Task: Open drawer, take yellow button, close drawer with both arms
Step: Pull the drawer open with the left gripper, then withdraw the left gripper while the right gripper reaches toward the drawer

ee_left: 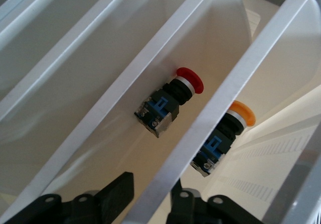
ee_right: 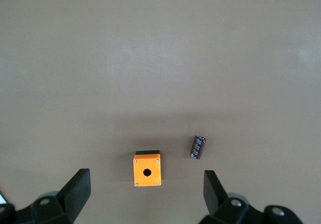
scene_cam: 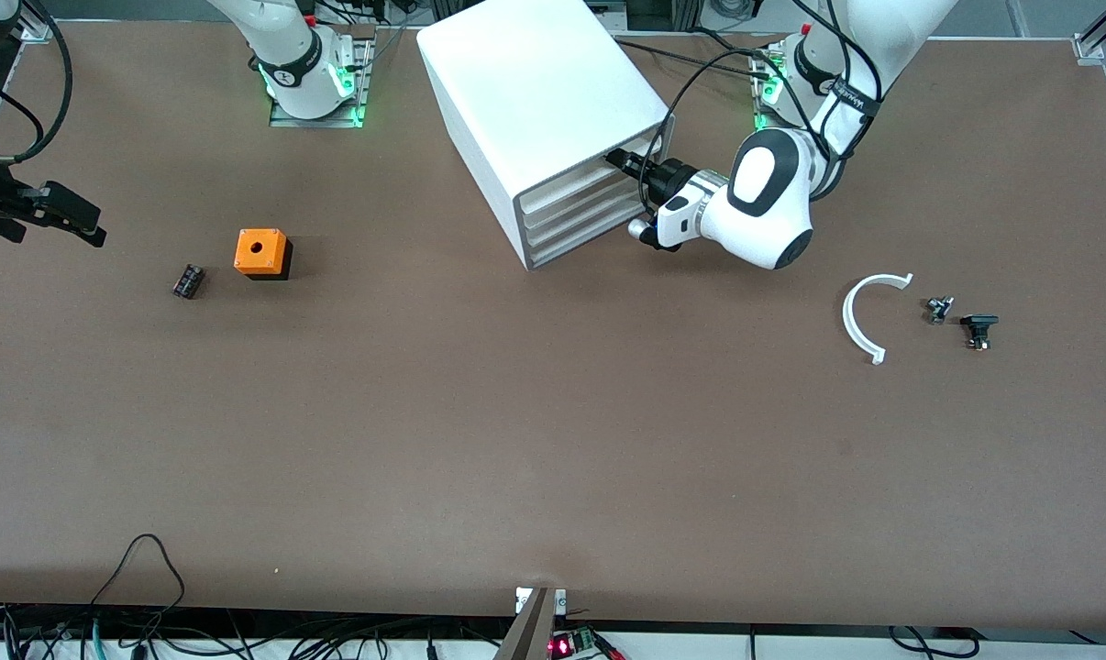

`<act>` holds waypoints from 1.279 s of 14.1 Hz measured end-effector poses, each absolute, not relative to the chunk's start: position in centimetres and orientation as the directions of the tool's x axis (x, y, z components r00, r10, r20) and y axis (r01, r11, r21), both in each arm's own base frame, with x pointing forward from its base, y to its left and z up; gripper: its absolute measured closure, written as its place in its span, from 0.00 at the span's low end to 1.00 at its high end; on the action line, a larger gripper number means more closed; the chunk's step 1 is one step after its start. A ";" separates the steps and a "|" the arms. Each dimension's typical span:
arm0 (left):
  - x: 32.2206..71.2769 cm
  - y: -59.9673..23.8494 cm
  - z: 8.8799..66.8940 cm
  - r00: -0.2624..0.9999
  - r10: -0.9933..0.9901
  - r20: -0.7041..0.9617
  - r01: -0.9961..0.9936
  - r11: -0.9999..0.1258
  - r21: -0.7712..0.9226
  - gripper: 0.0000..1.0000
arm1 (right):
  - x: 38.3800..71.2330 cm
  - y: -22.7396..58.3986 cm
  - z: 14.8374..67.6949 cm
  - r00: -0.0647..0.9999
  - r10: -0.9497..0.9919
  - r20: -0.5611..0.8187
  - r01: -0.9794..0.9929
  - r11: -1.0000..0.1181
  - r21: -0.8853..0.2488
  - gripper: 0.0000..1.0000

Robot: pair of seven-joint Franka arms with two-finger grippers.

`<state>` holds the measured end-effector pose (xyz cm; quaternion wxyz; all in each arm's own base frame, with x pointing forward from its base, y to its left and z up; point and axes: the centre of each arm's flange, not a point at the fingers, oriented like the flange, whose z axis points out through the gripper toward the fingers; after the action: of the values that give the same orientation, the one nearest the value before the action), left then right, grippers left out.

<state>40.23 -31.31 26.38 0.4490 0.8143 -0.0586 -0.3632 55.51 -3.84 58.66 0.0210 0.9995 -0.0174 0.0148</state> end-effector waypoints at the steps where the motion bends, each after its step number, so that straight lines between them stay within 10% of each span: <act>1: 40.4 -31.1 26.5 0.735 -0.415 -0.537 0.232 -0.590 0.774 0.70 | 55.5 -3.9 58.6 0.999 -0.036 0.029 -0.037 -0.998 0.041 0.00; 8: 50.2 -19.7 28.8 0.913 -0.162 -0.374 0.229 -0.556 0.799 0.80 | 55.4 -4.3 58.6 0.999 -0.042 0.025 -0.043 -0.998 0.041 0.00; 18: 57.8 -9.4 36.1 0.995 -0.020 -0.101 0.052 -0.753 0.656 0.00 | 55.5 -4.4 58.5 0.999 -0.043 0.022 -0.044 -0.998 0.041 0.00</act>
<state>57.77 -9.37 36.06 0.3510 0.9349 0.0086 -0.0510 55.49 -4.35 58.46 0.0210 0.9995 -0.0219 0.0108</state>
